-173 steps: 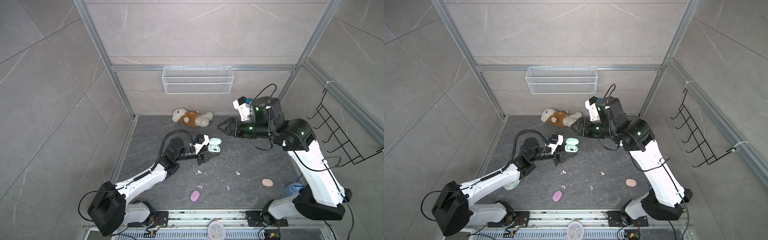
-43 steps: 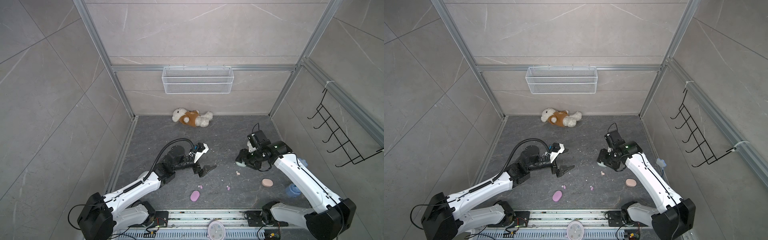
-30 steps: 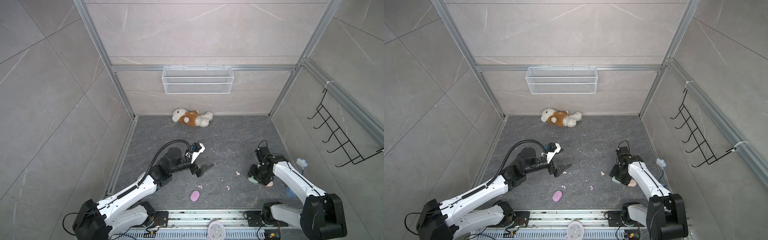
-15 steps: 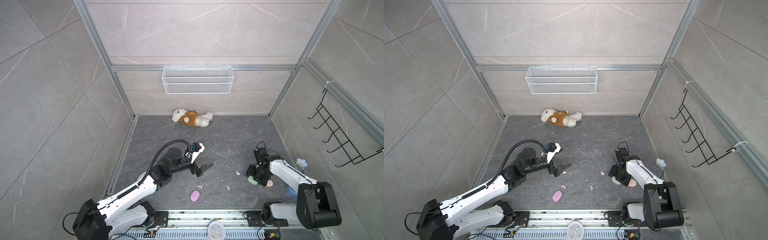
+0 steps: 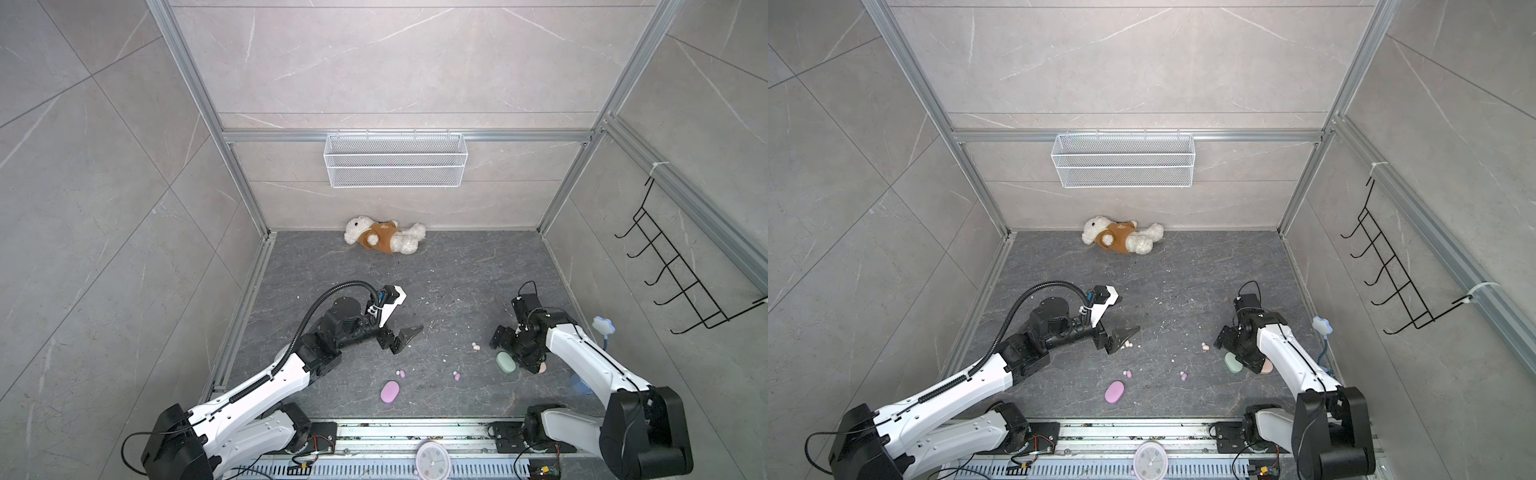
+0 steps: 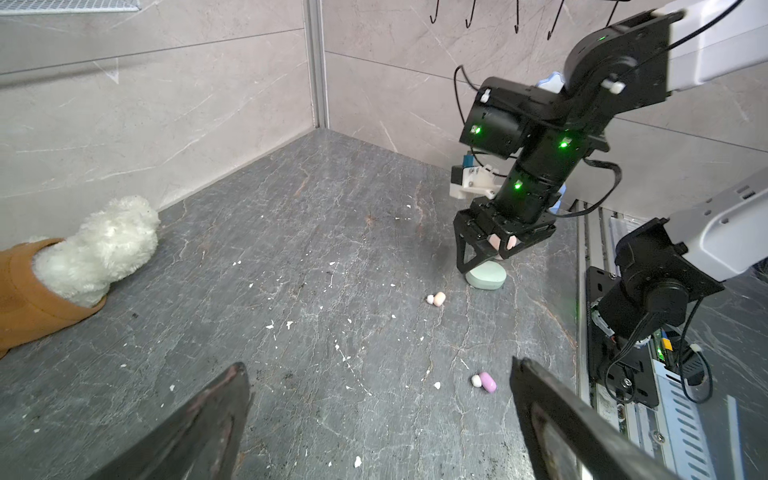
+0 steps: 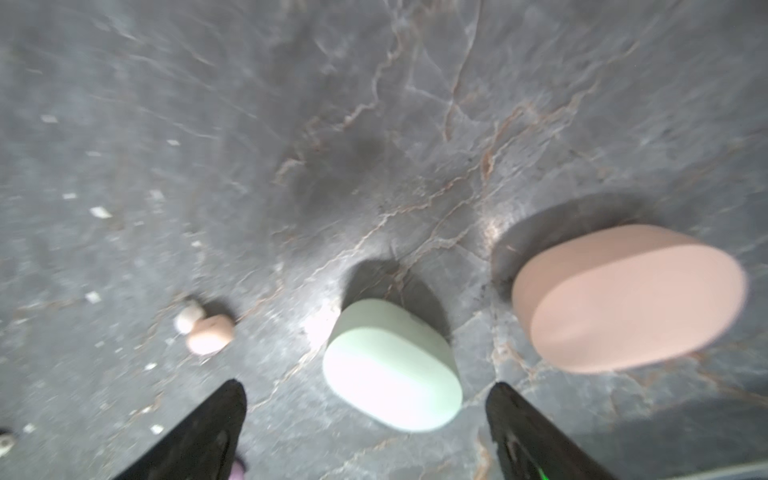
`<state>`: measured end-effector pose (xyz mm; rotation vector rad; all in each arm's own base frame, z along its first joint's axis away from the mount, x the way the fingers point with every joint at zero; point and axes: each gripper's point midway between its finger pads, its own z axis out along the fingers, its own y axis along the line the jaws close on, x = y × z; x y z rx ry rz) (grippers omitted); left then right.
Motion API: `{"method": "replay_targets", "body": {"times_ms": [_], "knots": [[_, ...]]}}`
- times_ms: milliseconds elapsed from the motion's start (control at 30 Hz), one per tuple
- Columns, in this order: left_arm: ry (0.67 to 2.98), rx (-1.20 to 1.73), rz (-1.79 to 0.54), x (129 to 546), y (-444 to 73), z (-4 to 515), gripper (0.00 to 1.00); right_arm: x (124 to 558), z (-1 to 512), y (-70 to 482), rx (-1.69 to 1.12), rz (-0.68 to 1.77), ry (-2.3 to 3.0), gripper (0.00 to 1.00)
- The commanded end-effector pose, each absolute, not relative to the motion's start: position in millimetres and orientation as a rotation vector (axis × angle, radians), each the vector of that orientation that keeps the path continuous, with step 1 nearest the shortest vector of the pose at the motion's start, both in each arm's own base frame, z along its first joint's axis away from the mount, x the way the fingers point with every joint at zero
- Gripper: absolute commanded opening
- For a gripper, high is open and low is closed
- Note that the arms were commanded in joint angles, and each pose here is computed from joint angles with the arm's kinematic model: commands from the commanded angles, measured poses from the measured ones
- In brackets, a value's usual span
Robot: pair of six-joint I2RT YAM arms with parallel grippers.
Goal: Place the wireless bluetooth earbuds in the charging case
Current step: 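Carry the case with the right gripper and set it beside the peach case, then move the right gripper over the purple case while the left arm draws back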
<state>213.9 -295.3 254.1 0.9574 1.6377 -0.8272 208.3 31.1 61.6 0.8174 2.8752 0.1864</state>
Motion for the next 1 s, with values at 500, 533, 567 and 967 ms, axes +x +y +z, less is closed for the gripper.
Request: {"method": "replay_targets", "body": {"times_ms": [500,533,567,967], "knots": [[1.892,0.563,-0.783,243.3,-230.3,236.7,1.00,195.5,123.9,169.5,0.056,0.426,2.842,0.94],[1.903,0.547,-0.779,245.1,-227.1,236.1,1.00,193.4,123.5,180.6,0.002,0.435,2.841,0.94],[1.920,0.524,-0.772,248.2,-222.9,234.9,1.00,189.2,121.8,196.7,-0.085,0.456,2.844,0.94],[2.024,0.306,-0.800,275.0,-187.4,231.7,1.00,120.8,91.1,330.7,-0.889,0.387,2.780,0.92]]}}
